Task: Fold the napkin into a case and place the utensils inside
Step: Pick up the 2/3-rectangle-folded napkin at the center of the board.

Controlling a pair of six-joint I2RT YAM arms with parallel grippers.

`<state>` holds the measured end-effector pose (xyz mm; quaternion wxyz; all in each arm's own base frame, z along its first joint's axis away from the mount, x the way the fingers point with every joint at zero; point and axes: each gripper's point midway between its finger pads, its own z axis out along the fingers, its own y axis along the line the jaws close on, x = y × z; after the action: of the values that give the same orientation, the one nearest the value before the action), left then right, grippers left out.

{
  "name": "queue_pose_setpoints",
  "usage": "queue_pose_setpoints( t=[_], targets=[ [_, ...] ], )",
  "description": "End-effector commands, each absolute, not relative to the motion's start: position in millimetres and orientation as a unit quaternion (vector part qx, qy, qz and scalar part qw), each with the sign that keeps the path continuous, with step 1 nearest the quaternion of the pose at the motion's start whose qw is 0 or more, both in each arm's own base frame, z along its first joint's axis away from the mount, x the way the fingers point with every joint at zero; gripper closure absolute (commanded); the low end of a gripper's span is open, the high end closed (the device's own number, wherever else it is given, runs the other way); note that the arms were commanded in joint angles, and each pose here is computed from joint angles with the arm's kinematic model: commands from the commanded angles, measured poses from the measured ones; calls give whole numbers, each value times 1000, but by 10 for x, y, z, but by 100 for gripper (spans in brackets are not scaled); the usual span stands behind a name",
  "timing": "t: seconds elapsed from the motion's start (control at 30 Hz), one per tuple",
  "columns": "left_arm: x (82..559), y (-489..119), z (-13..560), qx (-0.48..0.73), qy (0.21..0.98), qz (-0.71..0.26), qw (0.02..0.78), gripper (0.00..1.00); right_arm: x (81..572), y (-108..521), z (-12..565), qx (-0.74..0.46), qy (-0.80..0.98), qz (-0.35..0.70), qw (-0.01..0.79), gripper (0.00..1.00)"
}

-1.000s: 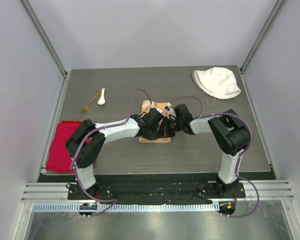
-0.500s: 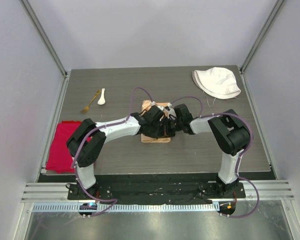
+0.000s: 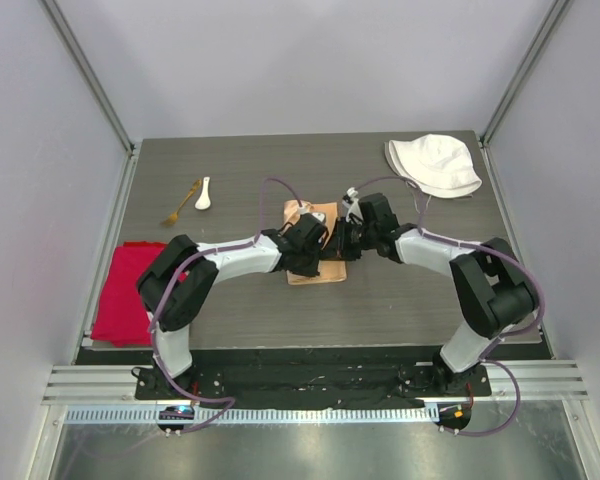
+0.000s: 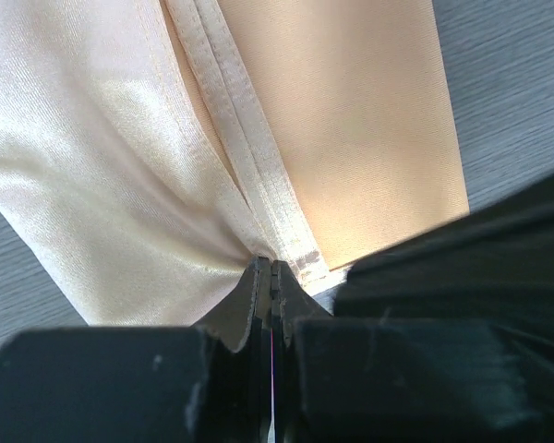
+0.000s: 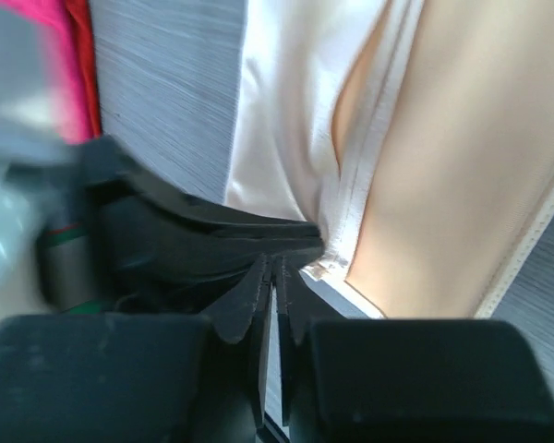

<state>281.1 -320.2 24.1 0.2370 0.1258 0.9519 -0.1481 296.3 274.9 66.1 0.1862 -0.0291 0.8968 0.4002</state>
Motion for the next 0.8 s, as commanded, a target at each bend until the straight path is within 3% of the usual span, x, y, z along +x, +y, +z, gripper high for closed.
queue_pose_setpoints(
  t=[0.0,0.07,0.13,0.17,0.23,0.37,0.4,0.43,0.53,0.77],
  targets=[
    [2860,-3282,225,115,948,-170,243,100,3176,2550,978,-26,894,377,241,80],
    [2867,-3321,303,117,945,-181,247,97,3201,2420,940,-16,896,373,243,77],
    [2890,-3368,461,118,937,-199,263,84,3282,2222,909,6,896,370,245,72],
    [2885,-3365,496,118,934,-203,269,72,3282,2151,870,11,897,368,244,70],
    [2901,-3364,658,120,922,-219,295,64,3355,1960,856,34,897,363,251,68],
    [2855,-3439,787,152,909,-209,328,15,3393,1651,816,77,898,344,262,65],
    [2858,-3478,807,159,906,-203,336,10,3404,1583,810,87,899,335,268,61],
    [2847,-3502,796,175,904,-191,340,11,3404,1523,855,95,897,329,278,54],
    [2809,-3686,756,219,897,-141,357,13,3364,1305,864,119,901,303,288,53],
    [2870,-3914,561,273,896,-23,349,31,3312,843,926,160,903,224,329,52]
  ],
)
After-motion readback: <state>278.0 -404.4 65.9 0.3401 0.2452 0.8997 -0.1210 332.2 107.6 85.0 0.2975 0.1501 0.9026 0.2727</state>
